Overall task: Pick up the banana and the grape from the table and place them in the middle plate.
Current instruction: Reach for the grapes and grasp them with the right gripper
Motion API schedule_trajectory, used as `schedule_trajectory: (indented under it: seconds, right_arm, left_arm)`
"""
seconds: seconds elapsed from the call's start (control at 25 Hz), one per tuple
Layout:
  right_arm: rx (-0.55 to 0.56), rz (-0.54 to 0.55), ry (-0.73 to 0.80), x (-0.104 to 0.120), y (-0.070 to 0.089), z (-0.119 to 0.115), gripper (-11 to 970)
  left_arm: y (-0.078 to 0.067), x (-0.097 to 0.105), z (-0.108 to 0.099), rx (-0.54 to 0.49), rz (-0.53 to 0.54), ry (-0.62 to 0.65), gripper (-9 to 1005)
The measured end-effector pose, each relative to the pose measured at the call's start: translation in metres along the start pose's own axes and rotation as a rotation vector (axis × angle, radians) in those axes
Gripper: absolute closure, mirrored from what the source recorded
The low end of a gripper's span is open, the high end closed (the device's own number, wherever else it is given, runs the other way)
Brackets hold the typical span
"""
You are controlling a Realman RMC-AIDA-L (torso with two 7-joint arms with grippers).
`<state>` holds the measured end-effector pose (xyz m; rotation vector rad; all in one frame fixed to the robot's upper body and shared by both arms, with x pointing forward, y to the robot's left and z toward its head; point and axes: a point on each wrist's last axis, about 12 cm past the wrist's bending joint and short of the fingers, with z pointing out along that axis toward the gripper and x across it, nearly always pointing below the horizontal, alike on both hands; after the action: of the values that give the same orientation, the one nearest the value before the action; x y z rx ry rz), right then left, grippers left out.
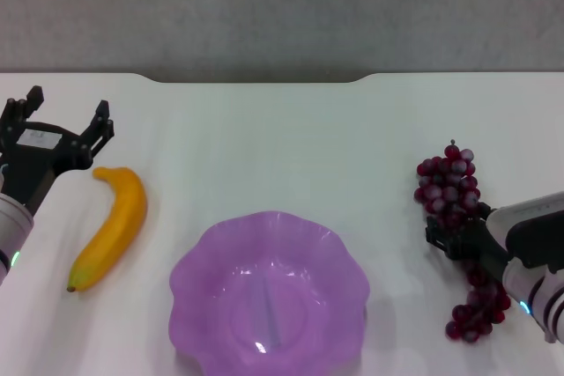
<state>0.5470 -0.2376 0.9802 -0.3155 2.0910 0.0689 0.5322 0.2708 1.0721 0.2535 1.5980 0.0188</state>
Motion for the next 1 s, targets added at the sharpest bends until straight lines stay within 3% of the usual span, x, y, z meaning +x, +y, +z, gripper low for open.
schedule_trajectory:
  seconds: [0.56, 1.0]
  right_arm:
    - [0.01, 0.0, 0.007, 0.0023, -0.0027, -0.0004, 82]
    - [0.014, -0.004, 0.011, 0.0035, -0.0043, -0.0006, 151]
  left_arm:
    - [-0.0002, 0.0001, -0.0001, 0.001, 0.0, 0.0, 114]
    - [0.0001, -0.0001, 0.0, -0.001, 0.0, -0.001, 114]
